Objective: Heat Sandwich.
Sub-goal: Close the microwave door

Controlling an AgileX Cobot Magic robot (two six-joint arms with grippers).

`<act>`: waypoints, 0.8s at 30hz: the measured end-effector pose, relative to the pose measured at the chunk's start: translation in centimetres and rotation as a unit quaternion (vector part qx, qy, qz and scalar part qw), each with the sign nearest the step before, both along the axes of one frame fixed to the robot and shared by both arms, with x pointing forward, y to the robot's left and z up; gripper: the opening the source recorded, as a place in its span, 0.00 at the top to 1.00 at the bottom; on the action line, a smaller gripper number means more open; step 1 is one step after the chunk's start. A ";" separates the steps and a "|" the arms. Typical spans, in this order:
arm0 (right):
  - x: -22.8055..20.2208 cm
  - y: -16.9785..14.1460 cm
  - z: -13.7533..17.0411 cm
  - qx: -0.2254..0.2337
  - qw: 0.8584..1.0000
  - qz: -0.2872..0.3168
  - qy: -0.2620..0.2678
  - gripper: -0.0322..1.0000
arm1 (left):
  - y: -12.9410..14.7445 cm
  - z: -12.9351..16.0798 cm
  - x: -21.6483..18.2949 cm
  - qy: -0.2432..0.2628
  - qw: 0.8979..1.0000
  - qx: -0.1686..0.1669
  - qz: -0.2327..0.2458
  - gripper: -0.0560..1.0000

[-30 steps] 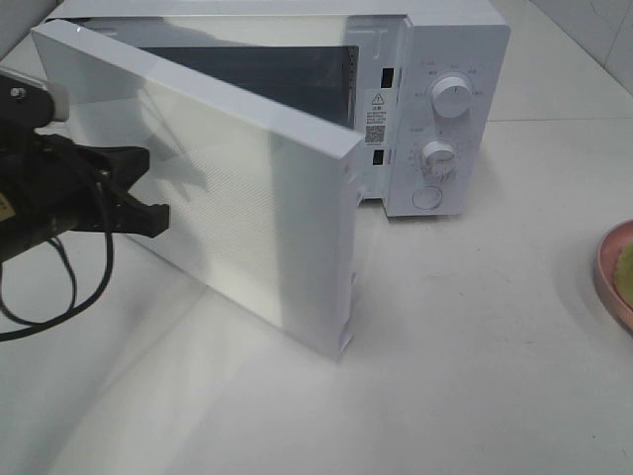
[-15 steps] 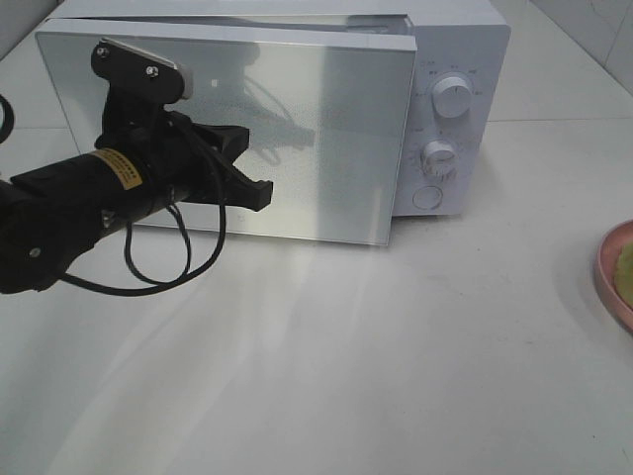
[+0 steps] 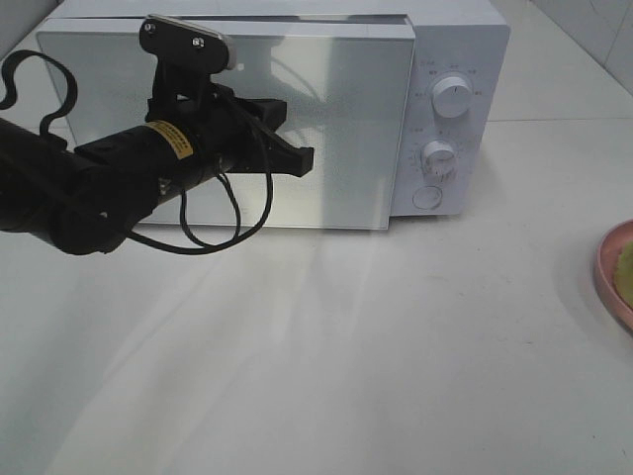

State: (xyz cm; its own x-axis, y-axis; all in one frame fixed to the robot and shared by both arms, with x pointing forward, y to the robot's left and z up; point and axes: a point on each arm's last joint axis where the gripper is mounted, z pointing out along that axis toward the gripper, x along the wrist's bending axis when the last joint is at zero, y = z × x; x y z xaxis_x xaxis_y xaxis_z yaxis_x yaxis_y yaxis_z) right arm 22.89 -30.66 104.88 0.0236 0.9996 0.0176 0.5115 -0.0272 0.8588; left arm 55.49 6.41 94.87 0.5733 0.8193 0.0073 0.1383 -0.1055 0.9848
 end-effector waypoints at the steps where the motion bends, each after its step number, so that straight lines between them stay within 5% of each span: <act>1: 0.0 0.0 0.0 0.000 1.000 0.000 0.000 0.23 | 0.0 0.0 0.0 0.000 1.000 0.000 0.000 0.95; 24: 0.0 0.0 0.0 0.000 1.000 0.000 0.000 0.23 | -5.2 0.2 1.7 -0.002 0.999 -0.027 -0.020 0.95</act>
